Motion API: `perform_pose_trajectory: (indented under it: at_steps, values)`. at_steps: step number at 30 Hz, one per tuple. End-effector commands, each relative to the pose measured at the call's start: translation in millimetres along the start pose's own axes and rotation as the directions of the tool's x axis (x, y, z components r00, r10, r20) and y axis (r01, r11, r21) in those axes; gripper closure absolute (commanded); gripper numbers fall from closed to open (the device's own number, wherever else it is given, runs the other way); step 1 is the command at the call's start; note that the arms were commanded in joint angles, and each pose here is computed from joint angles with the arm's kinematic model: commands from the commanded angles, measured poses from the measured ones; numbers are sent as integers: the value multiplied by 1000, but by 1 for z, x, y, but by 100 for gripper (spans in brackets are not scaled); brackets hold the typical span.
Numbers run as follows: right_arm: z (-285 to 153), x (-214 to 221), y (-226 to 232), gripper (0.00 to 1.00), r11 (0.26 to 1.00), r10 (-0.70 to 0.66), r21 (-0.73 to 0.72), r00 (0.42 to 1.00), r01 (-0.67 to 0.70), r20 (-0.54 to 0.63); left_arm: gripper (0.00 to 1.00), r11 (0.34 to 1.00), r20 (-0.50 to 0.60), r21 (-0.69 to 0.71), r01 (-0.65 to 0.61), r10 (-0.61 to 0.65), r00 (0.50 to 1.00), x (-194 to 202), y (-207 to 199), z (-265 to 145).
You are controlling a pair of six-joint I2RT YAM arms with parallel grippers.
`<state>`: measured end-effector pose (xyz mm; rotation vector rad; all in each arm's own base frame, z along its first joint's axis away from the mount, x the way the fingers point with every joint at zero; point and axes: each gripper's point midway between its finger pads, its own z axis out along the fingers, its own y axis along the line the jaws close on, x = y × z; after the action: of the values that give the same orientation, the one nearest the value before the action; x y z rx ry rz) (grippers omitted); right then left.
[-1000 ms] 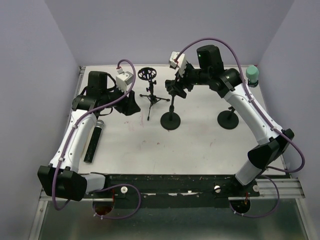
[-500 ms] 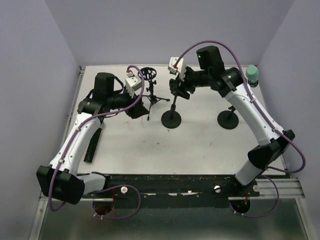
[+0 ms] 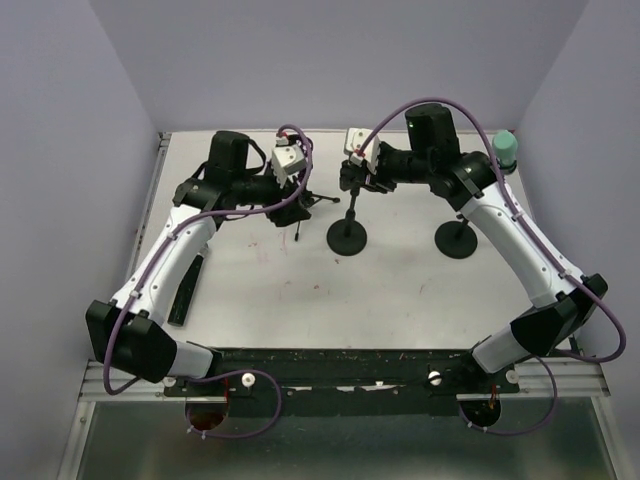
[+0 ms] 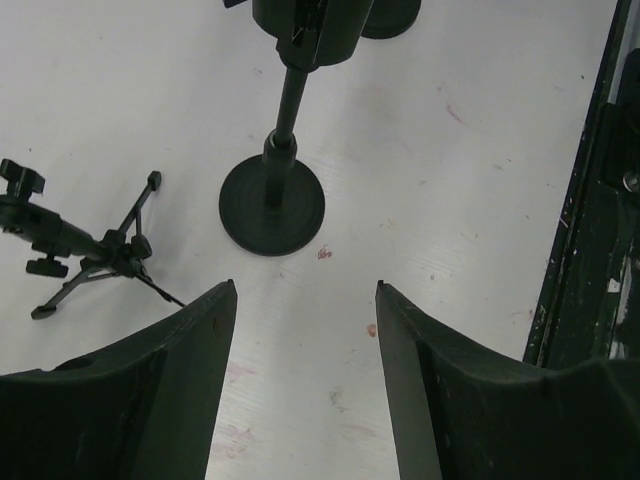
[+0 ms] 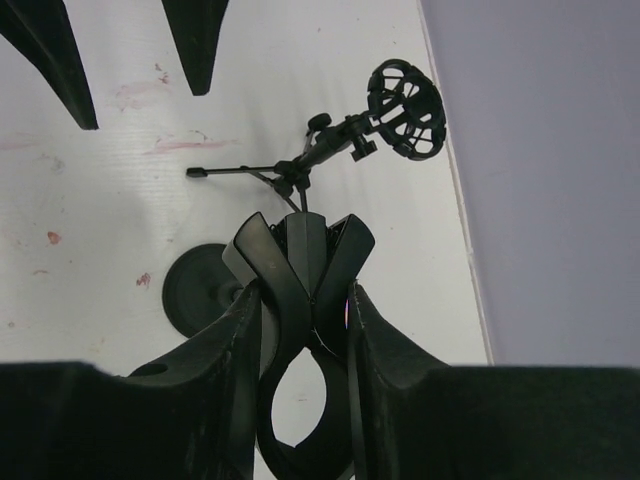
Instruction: Remove the microphone from the stand
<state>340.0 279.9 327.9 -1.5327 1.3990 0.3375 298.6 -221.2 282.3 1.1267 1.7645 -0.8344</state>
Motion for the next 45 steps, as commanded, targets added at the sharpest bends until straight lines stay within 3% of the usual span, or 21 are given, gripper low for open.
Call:
perform_pose_trajectory:
  at_steps: [1, 5, 8, 23, 40, 45]
  values:
    - [3, 61, 70, 70, 956, 155, -213, 964, -201, -215, 34, 989, 69, 17, -147, 145, 987, -8, 2, 27]
    - [-5, 52, 67, 77, 966, 118, -208, 976, -156, -181, 32, 971, 110, 32, -237, 232, 966, 0, 3, 58]
    - [-9, 39, 59, 99, 973, 127, -178, 982, -150, -139, 32, 974, 123, 44, -220, 214, 969, 7, 8, 80]
    - [-6, 23, 59, 99, 967, 197, -152, 979, -204, -54, 34, 978, 221, 117, -175, 146, 964, 47, 19, 148]
    - [7, 29, 36, 99, 963, 246, -96, 968, -250, -58, 49, 969, 214, 119, -215, 186, 959, 26, 14, 181]
    - [0, 33, 21, 99, 946, 320, -41, 946, -321, -44, 39, 978, 254, 108, -178, 146, 956, 23, 9, 175]
